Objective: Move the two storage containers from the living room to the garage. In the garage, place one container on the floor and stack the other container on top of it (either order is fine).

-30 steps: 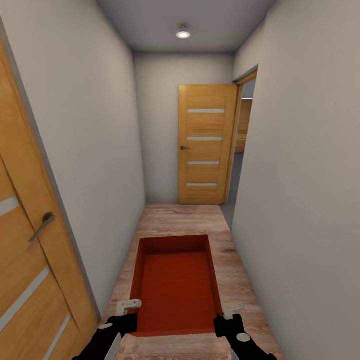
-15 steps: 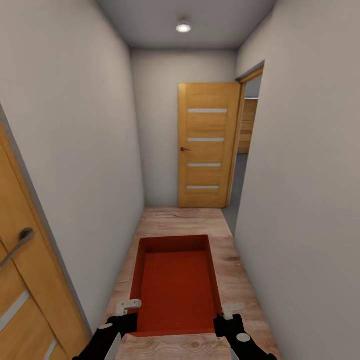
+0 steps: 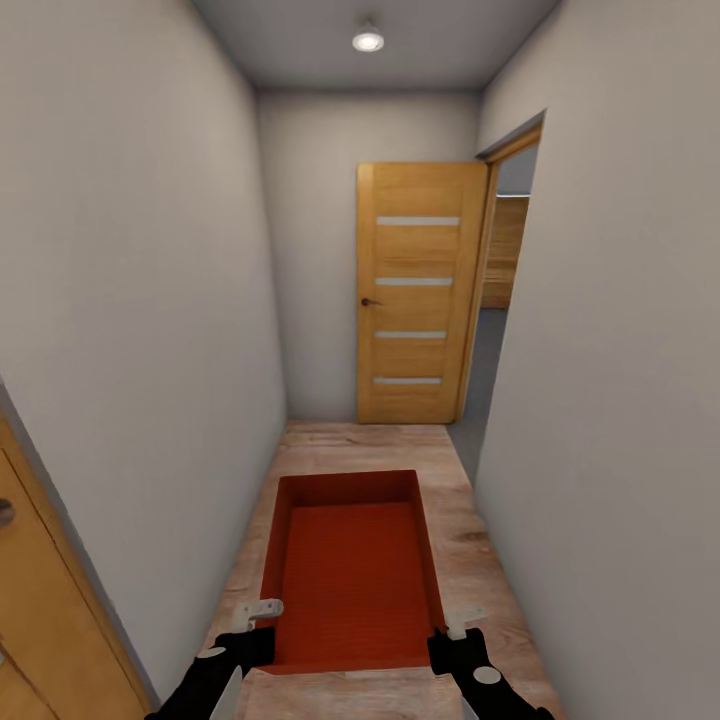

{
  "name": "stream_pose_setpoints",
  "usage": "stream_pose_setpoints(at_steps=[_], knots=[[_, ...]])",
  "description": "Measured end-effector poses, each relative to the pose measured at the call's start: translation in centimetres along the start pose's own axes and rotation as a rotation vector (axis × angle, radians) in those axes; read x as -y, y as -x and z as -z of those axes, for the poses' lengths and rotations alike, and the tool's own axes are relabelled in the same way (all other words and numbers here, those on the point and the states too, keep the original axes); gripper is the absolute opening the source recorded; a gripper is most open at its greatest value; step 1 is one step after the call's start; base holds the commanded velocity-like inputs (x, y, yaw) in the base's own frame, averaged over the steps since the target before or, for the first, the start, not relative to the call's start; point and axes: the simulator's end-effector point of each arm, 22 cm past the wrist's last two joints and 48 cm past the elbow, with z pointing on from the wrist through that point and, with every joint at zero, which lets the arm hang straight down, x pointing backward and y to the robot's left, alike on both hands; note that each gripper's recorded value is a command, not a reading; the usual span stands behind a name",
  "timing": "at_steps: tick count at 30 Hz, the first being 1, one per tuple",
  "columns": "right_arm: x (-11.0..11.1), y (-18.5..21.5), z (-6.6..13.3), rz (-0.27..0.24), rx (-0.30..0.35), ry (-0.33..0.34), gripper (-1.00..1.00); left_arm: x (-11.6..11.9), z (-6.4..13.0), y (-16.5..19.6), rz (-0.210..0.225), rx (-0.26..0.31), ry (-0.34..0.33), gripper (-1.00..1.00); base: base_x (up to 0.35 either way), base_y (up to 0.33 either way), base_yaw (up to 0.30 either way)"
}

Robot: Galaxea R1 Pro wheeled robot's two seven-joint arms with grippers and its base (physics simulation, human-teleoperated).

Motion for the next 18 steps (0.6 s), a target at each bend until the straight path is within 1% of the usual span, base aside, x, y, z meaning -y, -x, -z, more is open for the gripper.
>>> stream_pose_setpoints(at_steps=[18], knots=[[0.07, 0.0, 0.0, 0.0, 0.001, 0.0, -1.0, 0.07, 0.01, 0.01, 0.0, 0.001, 0.001, -1.0, 0.328, 0.0, 0.0]])
